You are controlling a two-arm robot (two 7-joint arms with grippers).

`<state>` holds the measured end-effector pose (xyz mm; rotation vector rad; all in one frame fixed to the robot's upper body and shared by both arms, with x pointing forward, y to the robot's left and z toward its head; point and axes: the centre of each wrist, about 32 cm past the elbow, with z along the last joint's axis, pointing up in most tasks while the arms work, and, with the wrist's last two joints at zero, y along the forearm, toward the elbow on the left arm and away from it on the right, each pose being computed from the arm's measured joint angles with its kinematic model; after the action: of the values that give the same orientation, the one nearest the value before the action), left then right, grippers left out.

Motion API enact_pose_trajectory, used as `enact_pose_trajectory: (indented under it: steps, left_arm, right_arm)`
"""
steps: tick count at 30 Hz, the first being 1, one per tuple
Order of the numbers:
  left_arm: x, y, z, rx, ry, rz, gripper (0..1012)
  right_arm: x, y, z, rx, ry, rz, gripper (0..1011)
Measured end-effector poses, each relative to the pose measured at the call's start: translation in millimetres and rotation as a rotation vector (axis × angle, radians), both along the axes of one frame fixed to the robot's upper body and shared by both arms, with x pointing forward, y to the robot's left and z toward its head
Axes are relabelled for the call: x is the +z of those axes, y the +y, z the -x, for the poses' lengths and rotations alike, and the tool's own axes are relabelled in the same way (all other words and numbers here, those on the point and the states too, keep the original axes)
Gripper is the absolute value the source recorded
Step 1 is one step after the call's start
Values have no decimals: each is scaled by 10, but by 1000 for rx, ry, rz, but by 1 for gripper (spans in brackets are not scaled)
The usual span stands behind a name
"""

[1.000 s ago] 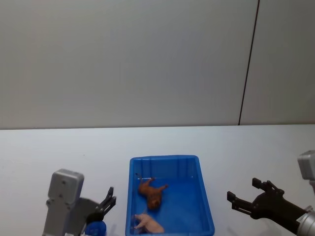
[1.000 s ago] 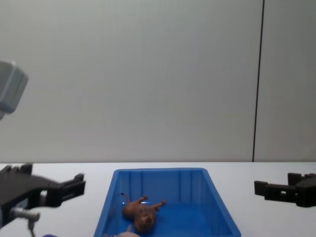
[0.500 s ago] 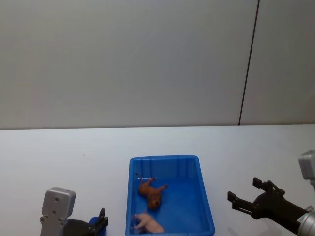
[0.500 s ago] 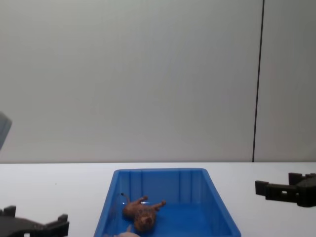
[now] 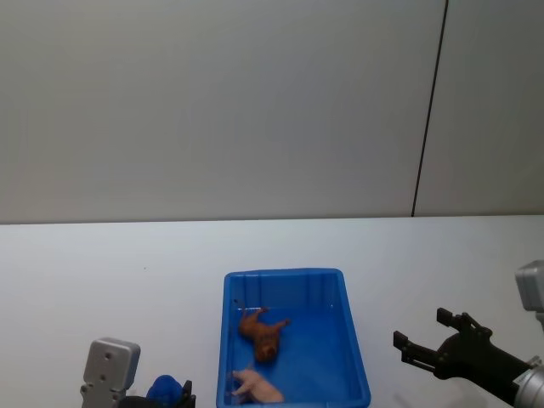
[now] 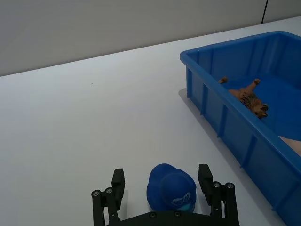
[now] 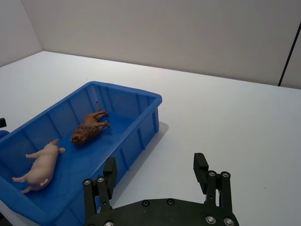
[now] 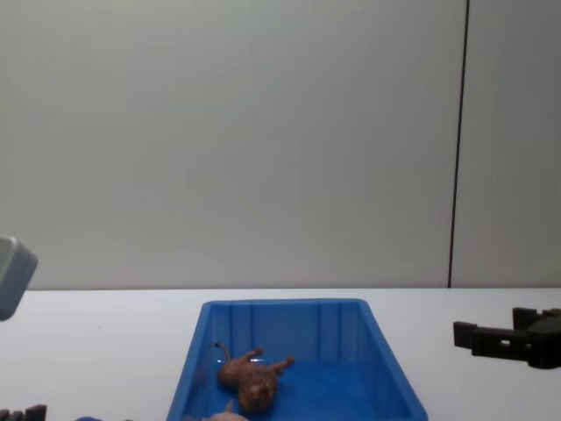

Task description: Pick up the two dolls from the table and place them into the box.

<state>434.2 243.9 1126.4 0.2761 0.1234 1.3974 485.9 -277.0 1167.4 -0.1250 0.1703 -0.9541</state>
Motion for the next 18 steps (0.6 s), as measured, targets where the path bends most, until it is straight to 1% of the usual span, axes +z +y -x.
enact_pose_trajectory:
  steps: [2, 3, 4, 7, 8, 9, 10, 12, 13, 15, 16, 17, 18]
  left_arm:
    - [-10, 3, -6, -4, 5, 1, 997]
    - [-18, 4, -13, -8, 10, 2, 956]
    - [-25, 5, -15, -9, 14, 3, 944]
    - [-41, 7, -26, -15, 25, 5, 859]
    - [-45, 7, -28, -16, 28, 5, 859]
    - [-48, 7, -30, -17, 30, 6, 815]
    - [-54, 7, -34, -19, 36, 7, 797]
    - [-62, 6, -41, -21, 41, 8, 729]
    - [-63, 5, -44, -21, 43, 9, 683]
    - [-65, 4, -53, -23, 46, 11, 645]
    - [-65, 4, -53, -23, 46, 11, 645]
    - [-62, 4, -60, -24, 47, 12, 589]
    - [-58, 2, -67, -26, 47, 11, 563]
  right_arm:
    - [0, 0, 0, 0, 0, 0, 1001]
    - [0, 0, 0, 0, 0, 0, 1001]
    - [0, 0, 0, 0, 0, 0, 1001]
    - [0, 0, 0, 0, 0, 0, 1001]
    - [0, 0, 0, 0, 0, 0, 1001]
    - [0, 0, 0, 0, 0, 0, 1001]
    - [0, 0, 0, 0, 0, 0, 1001]
    - [0, 0, 0, 0, 0, 0, 1001]
    - [0, 0, 0, 0, 0, 0, 1001]
    - [0, 0, 0, 0, 0, 0, 1001]
    - [0, 0, 0, 0, 0, 0, 1001]
    - [0, 0, 0, 0, 0, 0, 1001]
    - [0, 0, 0, 0, 0, 0, 1001]
